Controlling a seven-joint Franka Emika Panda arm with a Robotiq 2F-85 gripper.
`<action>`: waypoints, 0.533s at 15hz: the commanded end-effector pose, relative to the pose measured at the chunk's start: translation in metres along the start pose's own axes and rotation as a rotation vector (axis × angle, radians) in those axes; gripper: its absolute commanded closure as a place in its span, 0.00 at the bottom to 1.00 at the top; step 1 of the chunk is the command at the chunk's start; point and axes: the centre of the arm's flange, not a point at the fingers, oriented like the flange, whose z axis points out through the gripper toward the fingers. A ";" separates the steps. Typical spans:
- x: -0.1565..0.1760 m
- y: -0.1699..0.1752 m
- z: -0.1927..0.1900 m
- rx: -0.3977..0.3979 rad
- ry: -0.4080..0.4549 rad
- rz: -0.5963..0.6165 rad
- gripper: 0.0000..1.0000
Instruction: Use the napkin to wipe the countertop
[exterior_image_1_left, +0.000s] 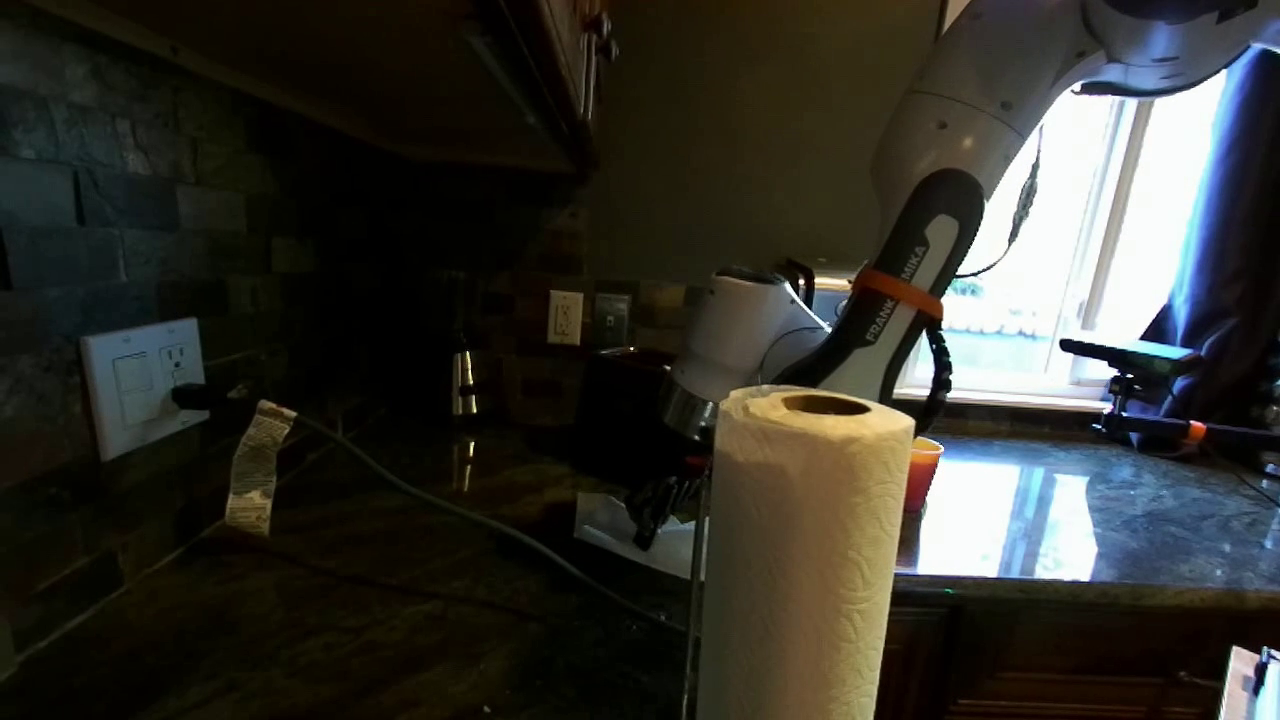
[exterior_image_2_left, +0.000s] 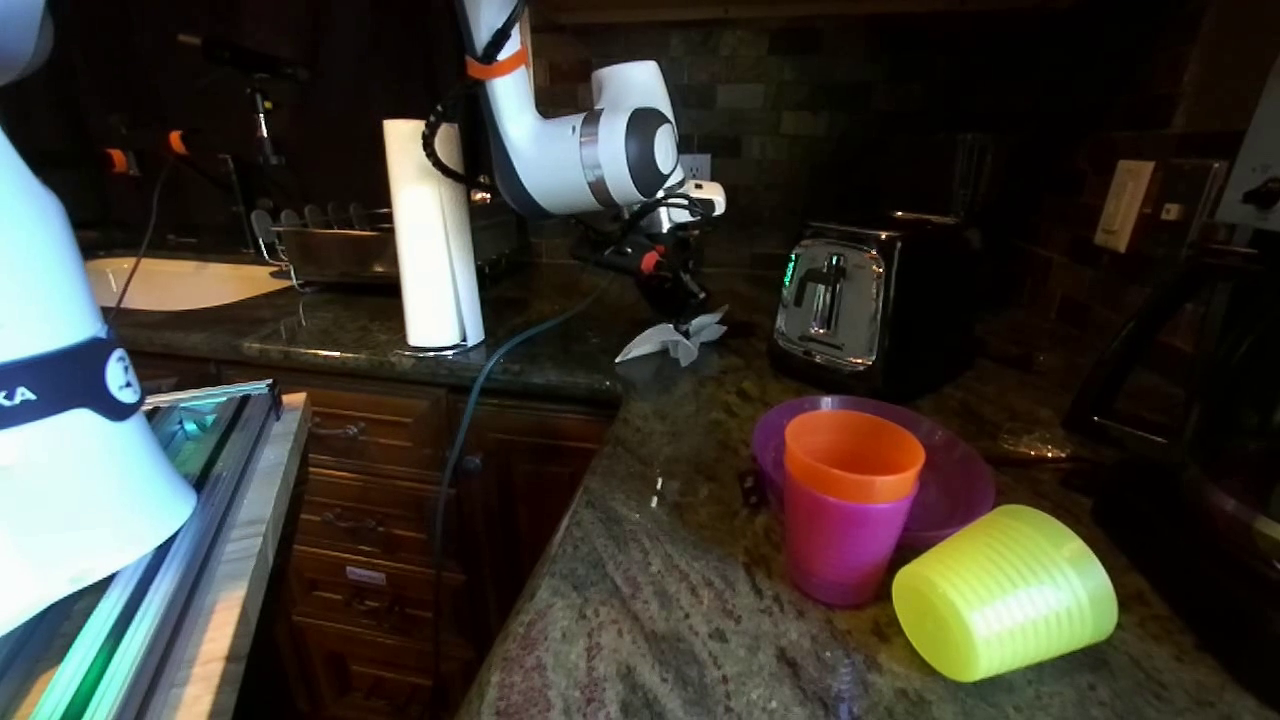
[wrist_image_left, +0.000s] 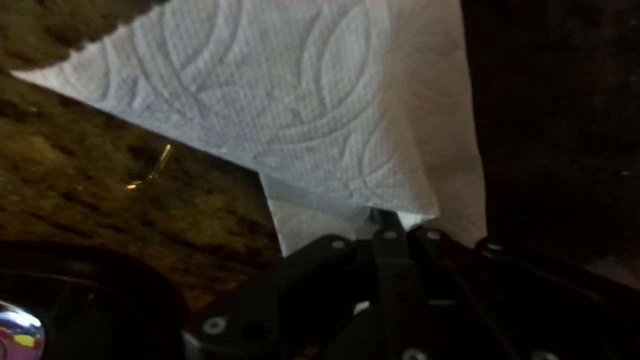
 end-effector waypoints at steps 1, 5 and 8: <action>-0.029 0.008 0.009 -0.090 -0.149 0.042 0.99; -0.033 0.005 0.012 -0.101 -0.230 0.020 0.99; -0.027 -0.010 0.021 -0.050 -0.216 -0.017 0.99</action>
